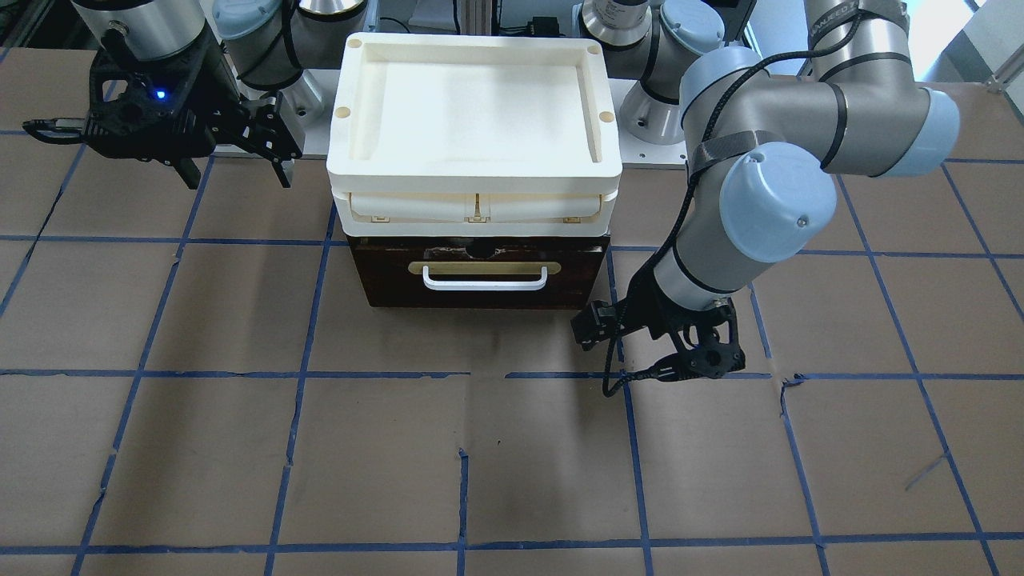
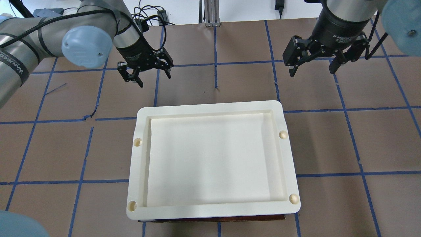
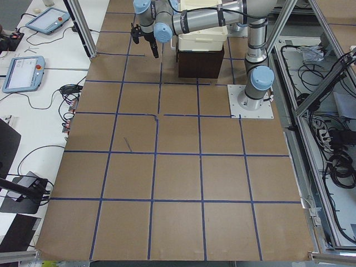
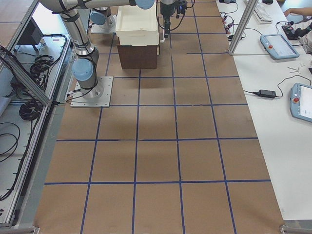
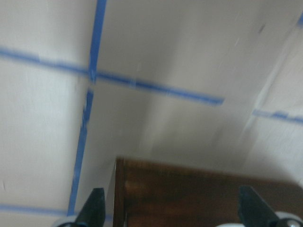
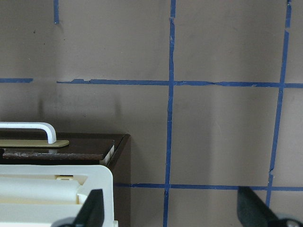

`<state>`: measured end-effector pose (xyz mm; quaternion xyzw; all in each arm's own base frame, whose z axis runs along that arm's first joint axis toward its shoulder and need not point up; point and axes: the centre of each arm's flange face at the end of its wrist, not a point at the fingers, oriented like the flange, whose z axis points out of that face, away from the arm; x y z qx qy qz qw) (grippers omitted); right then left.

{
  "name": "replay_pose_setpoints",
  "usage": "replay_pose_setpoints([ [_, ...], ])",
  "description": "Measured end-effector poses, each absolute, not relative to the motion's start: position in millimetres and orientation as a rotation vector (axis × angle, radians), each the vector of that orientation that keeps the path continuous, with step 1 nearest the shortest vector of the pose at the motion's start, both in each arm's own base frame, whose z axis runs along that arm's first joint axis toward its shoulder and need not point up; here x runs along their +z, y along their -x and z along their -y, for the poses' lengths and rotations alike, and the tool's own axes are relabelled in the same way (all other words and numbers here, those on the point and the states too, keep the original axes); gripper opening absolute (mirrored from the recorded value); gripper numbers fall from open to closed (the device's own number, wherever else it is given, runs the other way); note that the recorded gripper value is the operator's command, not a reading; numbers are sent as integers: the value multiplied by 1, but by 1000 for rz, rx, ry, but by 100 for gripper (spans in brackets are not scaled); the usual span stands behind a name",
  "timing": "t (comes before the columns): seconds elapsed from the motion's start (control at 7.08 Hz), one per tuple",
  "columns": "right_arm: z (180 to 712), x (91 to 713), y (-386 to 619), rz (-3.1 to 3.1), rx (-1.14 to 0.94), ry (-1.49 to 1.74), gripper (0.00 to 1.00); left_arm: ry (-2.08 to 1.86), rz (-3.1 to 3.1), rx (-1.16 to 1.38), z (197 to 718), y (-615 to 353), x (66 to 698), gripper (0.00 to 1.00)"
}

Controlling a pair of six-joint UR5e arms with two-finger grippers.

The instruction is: Put scissors in drawer and close it

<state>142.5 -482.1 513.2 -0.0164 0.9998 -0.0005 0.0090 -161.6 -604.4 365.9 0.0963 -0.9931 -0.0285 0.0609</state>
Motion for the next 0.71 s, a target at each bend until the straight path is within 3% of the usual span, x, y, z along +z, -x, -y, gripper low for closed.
replay_pose_setpoints([
  [0.28,482,513,-143,-3124,0,53,100,-231,3107,90,620,115,401,100],
  [0.71,482,514,-142,-3123,-1,54,100,-239,3142,203,590,72,461,100],
])
